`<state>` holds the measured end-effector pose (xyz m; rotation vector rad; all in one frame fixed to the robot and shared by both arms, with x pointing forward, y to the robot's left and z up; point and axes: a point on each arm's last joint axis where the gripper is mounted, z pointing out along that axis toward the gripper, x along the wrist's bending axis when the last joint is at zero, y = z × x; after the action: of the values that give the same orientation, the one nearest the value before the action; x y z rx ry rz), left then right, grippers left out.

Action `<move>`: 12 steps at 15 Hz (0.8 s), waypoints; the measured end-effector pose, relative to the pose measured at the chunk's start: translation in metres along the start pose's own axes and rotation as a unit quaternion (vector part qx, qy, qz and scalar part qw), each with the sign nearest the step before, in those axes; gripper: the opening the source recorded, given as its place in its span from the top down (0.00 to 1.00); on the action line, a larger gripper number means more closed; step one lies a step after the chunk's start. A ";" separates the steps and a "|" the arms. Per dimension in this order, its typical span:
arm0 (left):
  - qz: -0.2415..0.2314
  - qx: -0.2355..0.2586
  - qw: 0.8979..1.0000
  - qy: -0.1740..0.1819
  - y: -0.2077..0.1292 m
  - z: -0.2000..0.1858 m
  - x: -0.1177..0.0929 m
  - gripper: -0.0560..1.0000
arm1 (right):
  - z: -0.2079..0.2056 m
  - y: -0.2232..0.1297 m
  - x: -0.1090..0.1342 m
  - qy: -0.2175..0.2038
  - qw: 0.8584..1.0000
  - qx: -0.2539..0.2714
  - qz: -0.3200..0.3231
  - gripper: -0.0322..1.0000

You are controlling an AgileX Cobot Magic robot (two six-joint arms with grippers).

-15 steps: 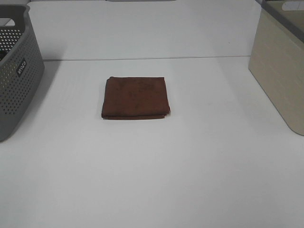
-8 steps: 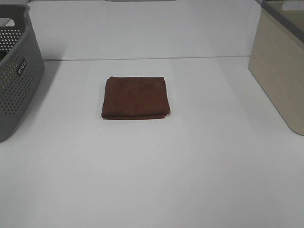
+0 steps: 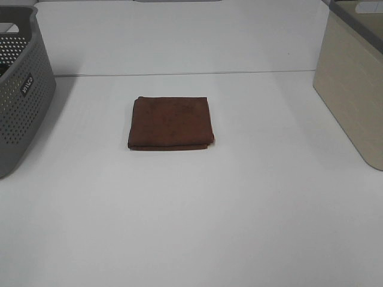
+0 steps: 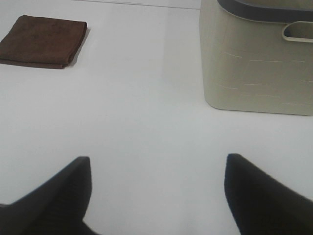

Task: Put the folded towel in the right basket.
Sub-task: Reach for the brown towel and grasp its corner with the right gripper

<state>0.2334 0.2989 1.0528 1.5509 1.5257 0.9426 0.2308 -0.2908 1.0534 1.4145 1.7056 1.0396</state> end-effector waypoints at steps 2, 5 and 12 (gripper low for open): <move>0.000 0.000 1.000 0.000 0.000 0.000 0.000 0.03 | 0.000 0.000 0.000 0.000 1.000 0.000 0.000 0.27; 0.000 0.000 1.000 0.000 0.000 0.000 0.000 0.03 | 0.000 0.000 0.000 0.000 1.000 0.000 0.000 0.27; 0.000 0.000 1.000 0.000 0.000 0.000 0.000 0.03 | 0.000 0.000 0.000 0.000 1.000 0.000 0.000 0.27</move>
<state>0.2334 0.2989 1.0528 1.5509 1.5257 0.9426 0.2308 -0.2908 1.0534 1.4145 1.7056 1.0396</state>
